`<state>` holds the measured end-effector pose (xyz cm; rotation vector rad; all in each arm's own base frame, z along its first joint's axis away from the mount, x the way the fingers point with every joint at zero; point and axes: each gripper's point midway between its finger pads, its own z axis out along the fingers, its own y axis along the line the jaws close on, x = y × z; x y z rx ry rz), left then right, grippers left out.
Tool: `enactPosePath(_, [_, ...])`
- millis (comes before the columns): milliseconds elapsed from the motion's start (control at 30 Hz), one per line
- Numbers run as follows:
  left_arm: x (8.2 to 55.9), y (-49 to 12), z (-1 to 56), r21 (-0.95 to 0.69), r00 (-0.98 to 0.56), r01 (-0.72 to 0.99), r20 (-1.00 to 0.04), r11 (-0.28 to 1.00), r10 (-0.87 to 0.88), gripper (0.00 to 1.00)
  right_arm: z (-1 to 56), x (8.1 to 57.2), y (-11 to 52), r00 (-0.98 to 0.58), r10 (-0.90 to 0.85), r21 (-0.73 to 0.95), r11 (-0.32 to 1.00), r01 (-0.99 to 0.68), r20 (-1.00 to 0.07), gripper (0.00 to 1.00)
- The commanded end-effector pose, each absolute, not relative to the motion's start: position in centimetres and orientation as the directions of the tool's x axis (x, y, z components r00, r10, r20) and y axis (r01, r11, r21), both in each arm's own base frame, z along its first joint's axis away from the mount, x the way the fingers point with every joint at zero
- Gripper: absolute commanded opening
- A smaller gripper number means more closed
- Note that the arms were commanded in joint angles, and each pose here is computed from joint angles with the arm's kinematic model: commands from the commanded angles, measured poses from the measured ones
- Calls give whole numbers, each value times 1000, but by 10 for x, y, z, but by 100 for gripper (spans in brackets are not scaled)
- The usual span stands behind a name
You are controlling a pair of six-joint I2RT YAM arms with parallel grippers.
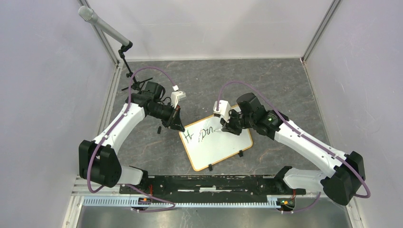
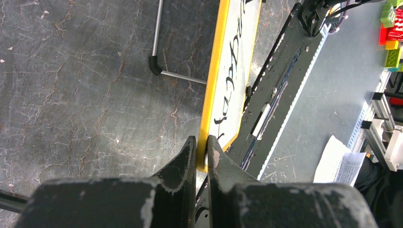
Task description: Write a sentence on the whiteboard
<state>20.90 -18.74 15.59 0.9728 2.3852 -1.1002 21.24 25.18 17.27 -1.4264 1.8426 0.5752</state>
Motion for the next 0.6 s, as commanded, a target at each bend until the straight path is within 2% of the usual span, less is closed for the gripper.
enactPosePath(0, [198, -187, 142, -541, -721, 692, -494, 478, 485, 2, 193, 228, 261, -77, -599, -132, 298, -945, -797, 0])
enactPosePath(567, [198, -187, 141, -544, -722, 691, -492, 476, 487, 2, 205, 249, 248, -81, -604, -166, 342, -925, -793, 0])
